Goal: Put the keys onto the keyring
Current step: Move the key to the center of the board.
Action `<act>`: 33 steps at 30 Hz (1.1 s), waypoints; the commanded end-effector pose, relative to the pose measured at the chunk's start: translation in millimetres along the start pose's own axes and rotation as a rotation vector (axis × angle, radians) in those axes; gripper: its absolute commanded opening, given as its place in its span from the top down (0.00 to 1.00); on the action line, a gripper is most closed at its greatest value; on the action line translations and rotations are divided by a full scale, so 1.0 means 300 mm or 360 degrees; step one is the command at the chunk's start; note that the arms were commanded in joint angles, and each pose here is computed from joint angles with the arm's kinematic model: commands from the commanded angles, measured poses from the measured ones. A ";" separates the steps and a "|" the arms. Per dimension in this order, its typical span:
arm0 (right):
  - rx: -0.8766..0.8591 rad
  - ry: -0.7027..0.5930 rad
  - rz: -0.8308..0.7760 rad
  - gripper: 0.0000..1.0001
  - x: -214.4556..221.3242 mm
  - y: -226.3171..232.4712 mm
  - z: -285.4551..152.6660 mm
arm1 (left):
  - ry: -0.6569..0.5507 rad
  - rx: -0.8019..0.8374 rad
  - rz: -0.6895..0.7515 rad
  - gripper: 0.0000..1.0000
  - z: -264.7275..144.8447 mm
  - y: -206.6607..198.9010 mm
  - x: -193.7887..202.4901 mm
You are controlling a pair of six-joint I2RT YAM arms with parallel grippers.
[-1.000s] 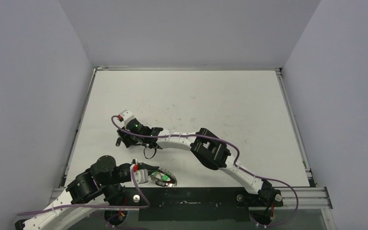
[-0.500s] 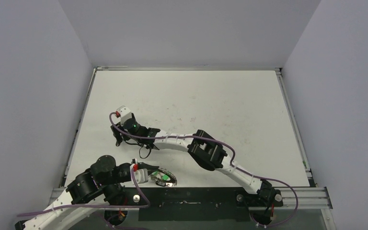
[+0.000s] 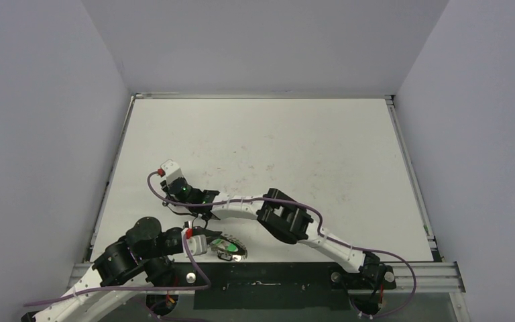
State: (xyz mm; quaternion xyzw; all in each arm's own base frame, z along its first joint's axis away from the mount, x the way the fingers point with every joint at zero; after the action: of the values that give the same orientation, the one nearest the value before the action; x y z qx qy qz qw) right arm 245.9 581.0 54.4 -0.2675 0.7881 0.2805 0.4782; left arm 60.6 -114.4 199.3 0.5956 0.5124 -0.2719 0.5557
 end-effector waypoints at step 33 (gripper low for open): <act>0.0883 0.0177 0.0462 0.82 -0.006 -0.832 -1.015 | -0.0091 -0.0354 -0.0240 1.00 0.146 0.150 -0.044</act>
State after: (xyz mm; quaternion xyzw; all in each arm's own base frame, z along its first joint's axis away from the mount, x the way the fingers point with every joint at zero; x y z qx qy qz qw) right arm 241.2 208.4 97.4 -0.0518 0.9040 0.0873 0.4152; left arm 91.4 -140.8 188.9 0.5337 0.5865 -0.2719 0.5452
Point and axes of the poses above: each gripper's point midway between its finger pads, its own z axis out along the fingers, its own y axis along the line the jaws close on, x = y × z, the point moved 8 cm from there along -z, back along the fingers, and after that the axes turned 6 degrees about z, right-handed, at the moved point
